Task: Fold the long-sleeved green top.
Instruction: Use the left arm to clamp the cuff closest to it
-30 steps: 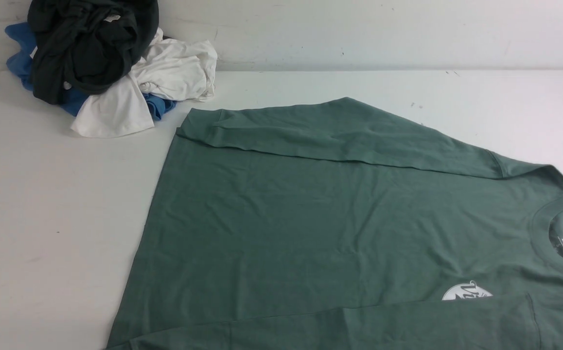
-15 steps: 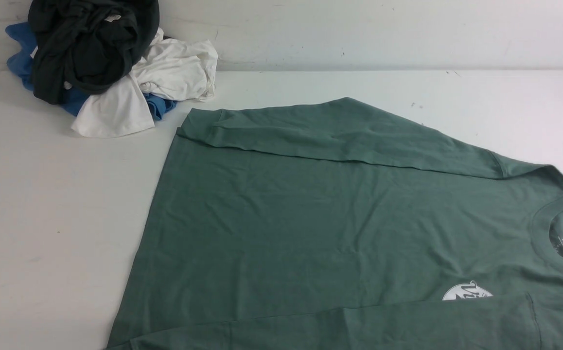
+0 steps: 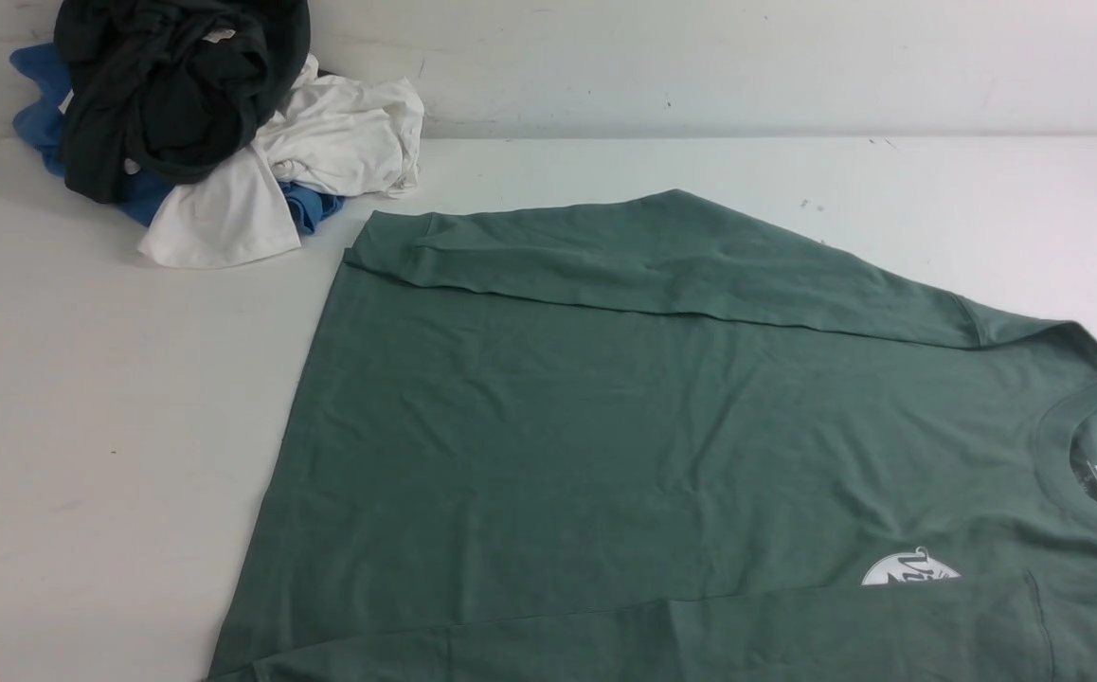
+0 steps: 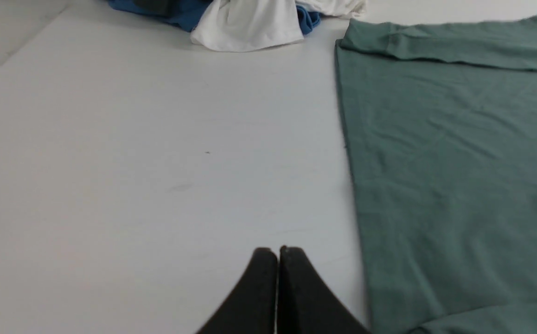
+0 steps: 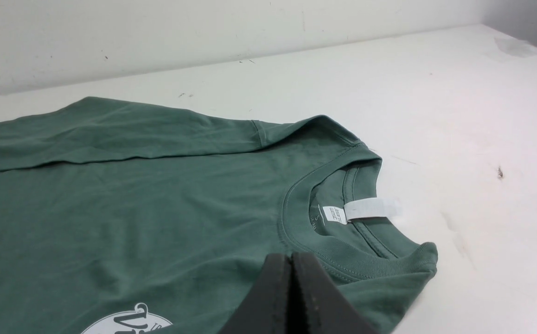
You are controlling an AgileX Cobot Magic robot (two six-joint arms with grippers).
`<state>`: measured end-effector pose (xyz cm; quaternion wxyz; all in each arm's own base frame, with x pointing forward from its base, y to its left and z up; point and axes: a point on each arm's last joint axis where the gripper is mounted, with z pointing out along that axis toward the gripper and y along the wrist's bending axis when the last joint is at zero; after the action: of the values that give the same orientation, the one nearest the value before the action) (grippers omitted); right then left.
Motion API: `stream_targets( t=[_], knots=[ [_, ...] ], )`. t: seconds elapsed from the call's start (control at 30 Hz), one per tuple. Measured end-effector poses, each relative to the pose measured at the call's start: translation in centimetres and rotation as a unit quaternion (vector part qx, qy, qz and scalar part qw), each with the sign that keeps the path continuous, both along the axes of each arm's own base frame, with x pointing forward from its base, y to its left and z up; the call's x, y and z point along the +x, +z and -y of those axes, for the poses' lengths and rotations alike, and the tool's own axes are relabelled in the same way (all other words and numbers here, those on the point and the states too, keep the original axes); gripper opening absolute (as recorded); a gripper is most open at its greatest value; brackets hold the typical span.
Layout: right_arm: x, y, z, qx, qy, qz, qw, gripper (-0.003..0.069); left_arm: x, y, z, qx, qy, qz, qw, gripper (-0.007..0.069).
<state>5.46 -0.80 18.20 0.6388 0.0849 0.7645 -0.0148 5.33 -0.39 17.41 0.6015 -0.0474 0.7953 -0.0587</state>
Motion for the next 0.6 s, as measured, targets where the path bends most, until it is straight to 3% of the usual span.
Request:
stream_targets(
  t=[0.1, 0.2, 0.23, 0.3, 0.33, 0.4, 0.5, 0.6],
  knots=[
    [0.0, 0.0, -0.1, 0.055, -0.002, 0.006, 0.998, -0.0015, 0.1, 0.4, 0.6, -0.161, 0.009, 0.011, 0.987, -0.0007],
    [0.1, 0.0, -0.5, 0.190, -0.006, 0.019, 0.982, -0.0015, 0.1, 0.8, 1.1, -0.325, 0.016, 0.013, 0.946, -0.0007],
    [0.1, 0.0, -0.6, 0.201, -0.006, 0.020, 0.979, -0.0015, 0.1, 0.9, 1.1, -0.341, 0.016, 0.013, 0.940, -0.0007],
    [0.1, 0.1, -1.0, 0.337, -0.009, 0.030, 0.941, -0.0015, 0.1, 1.2, 1.4, -0.413, 0.016, 0.014, 0.910, -0.0007],
    [0.1, 0.1, -1.2, 0.408, -0.009, 0.033, 0.912, -0.0015, 0.1, 1.3, 1.4, -0.436, 0.016, 0.015, 0.900, -0.0007],
    [0.1, 0.2, -1.5, 0.483, -0.008, 0.036, 0.875, -0.0015, 0.1, 1.4, 1.5, -0.454, 0.015, 0.017, 0.891, -0.0007],
    [0.1, 0.4, -1.6, 0.500, -0.006, 0.039, 0.865, -0.0015, 0.1, 1.4, 1.5, -0.463, 0.015, 0.016, 0.886, -0.0007],
    [0.1, 0.4, -1.5, 0.470, -0.004, 0.041, 0.882, -0.0015, 0.1, 1.4, 1.5, -0.460, 0.014, 0.017, 0.888, -0.0007]
  ],
)
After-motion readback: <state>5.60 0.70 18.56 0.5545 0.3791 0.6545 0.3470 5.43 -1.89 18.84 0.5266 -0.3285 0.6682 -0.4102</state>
